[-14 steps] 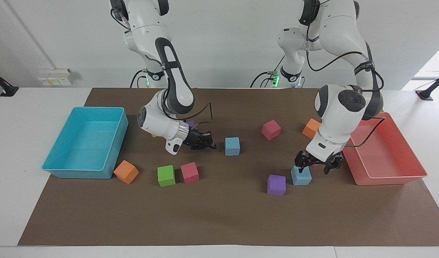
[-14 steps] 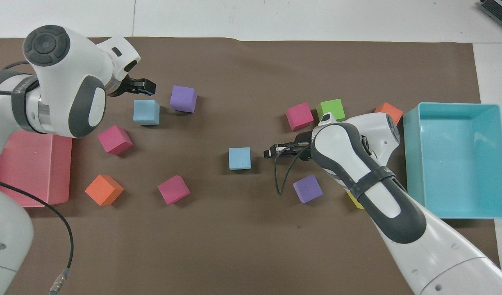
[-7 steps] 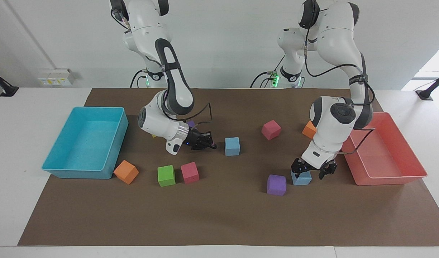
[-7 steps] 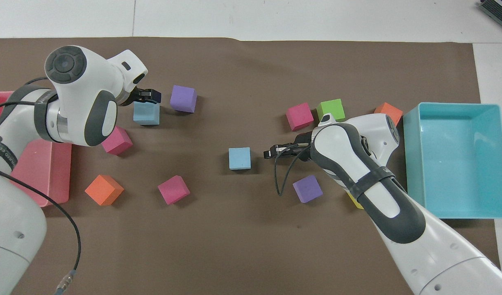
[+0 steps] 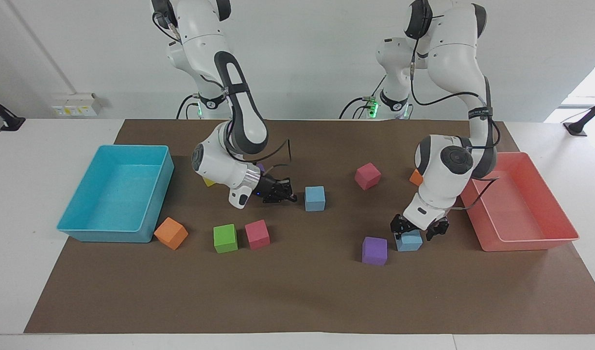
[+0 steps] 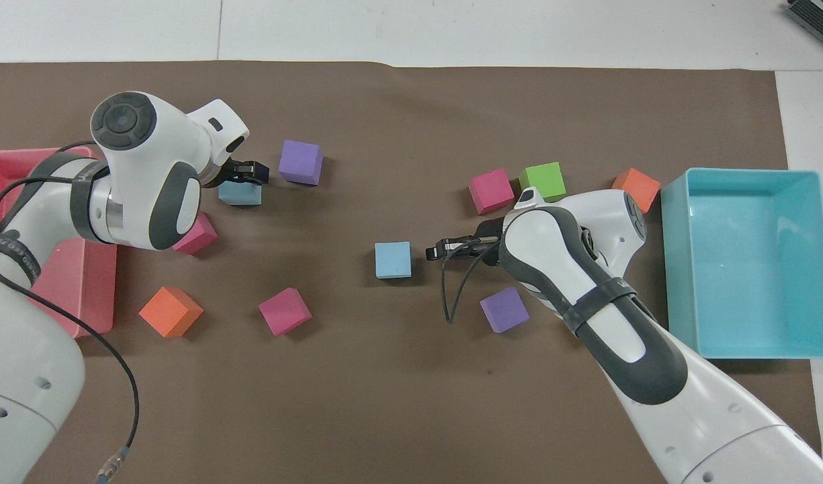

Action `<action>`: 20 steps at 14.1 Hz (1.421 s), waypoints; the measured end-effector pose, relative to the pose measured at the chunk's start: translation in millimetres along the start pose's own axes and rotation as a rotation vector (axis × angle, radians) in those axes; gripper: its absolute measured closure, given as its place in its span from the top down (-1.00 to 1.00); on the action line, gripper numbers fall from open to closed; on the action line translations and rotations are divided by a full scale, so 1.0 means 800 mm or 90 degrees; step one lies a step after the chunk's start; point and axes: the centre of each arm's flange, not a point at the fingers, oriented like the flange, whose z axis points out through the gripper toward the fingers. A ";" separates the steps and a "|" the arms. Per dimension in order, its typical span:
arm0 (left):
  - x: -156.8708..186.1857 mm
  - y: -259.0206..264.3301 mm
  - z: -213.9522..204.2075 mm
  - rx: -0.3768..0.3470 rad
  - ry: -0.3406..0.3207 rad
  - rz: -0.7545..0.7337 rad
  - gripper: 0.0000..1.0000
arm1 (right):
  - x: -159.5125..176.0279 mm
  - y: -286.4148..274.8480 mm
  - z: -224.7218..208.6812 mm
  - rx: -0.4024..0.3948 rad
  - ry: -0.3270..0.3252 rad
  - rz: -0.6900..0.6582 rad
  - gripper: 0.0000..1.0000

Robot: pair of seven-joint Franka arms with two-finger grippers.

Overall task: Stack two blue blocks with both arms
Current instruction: 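Lower the left gripper onto the other light-blue cube and grasp it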

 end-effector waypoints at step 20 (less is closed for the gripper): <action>-0.012 0.001 0.019 -0.002 0.003 -0.006 0.17 | 0.000 0.001 0.000 0.000 0.000 0.001 -0.98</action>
